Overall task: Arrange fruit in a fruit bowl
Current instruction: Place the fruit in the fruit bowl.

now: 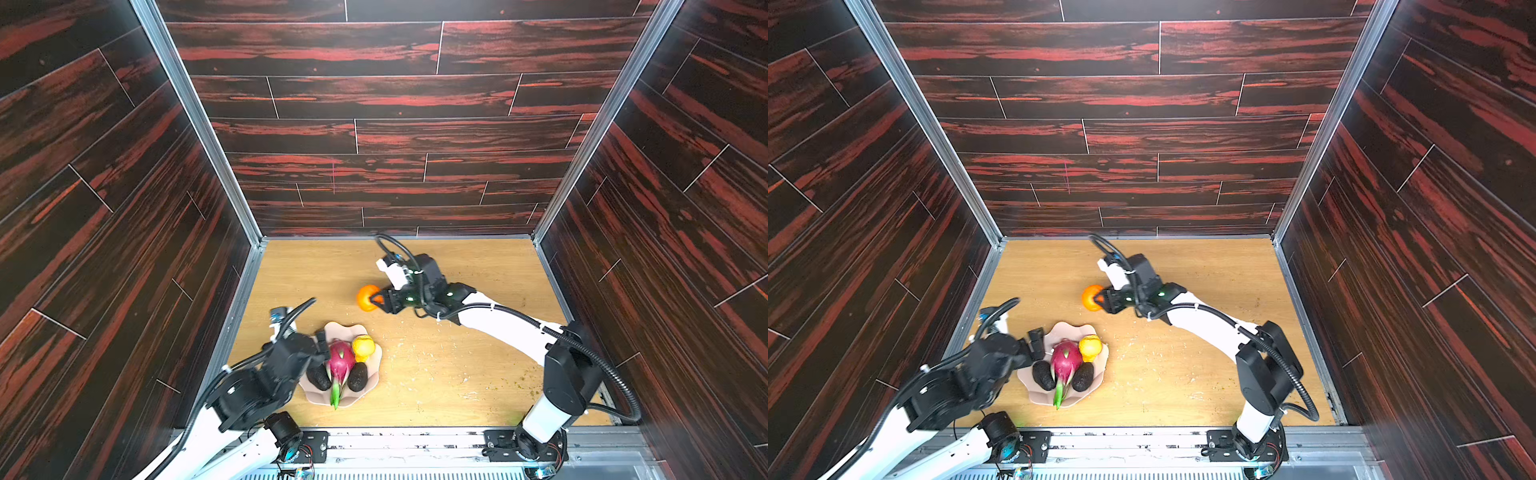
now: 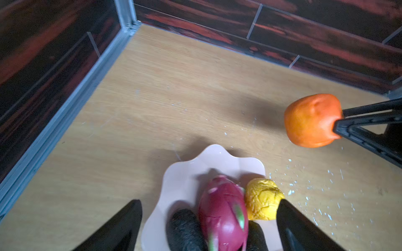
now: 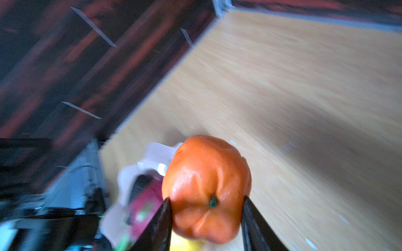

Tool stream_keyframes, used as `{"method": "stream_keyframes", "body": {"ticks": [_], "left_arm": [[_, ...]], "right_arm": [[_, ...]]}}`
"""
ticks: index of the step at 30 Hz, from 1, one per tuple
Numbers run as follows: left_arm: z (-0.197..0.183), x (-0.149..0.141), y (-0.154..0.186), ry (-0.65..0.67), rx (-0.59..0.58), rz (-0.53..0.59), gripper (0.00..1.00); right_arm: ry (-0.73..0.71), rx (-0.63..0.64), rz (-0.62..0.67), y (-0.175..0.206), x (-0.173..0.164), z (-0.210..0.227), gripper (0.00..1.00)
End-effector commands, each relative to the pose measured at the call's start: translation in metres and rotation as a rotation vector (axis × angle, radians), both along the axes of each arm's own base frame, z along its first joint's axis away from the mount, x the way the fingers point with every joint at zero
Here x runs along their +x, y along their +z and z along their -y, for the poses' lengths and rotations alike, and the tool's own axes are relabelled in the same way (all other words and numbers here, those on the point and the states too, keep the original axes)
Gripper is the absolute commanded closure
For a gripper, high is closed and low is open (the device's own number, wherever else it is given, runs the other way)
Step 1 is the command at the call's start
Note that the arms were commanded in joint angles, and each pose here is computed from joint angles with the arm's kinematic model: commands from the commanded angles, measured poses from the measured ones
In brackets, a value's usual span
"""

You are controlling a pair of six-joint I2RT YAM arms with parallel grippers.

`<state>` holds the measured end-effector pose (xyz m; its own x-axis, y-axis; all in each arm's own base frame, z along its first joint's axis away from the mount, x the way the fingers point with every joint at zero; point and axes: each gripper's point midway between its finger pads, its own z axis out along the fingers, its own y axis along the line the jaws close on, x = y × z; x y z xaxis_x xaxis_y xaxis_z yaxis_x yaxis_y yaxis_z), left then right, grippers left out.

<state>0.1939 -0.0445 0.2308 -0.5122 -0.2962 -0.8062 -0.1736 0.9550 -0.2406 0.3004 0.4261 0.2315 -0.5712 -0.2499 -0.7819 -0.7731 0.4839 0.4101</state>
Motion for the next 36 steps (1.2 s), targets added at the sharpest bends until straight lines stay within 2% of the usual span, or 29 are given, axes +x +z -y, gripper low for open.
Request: {"method": "stream_keyframes", "body": {"ticks": [1,7,14,25,33,36], "left_arm": [[-0.034,-0.017,-0.01,0.13,0.03,-0.023,0.02],[-0.047,-0.026,0.003,0.157,-0.008,0.023,0.02],[-0.052,-0.03,0.009,0.157,-0.023,0.055,0.02],[-0.051,-0.031,0.006,0.148,-0.046,0.059,0.02],[-0.047,-0.03,0.006,0.13,-0.046,0.058,0.02],[-0.045,-0.03,0.006,0.118,-0.052,0.062,0.02]], "right_arm": [[0.123,0.048,-0.023,0.003,-0.019,-0.046,0.51],[0.234,0.01,-0.062,-0.026,-0.052,-0.098,0.51],[0.287,-0.071,-0.09,-0.063,-0.076,-0.122,0.51],[0.276,-0.237,-0.077,-0.117,-0.078,-0.129,0.5],[0.283,-0.279,-0.073,-0.131,-0.078,-0.132,0.47],[0.282,-0.284,-0.065,-0.129,-0.075,-0.134,0.41]]}}
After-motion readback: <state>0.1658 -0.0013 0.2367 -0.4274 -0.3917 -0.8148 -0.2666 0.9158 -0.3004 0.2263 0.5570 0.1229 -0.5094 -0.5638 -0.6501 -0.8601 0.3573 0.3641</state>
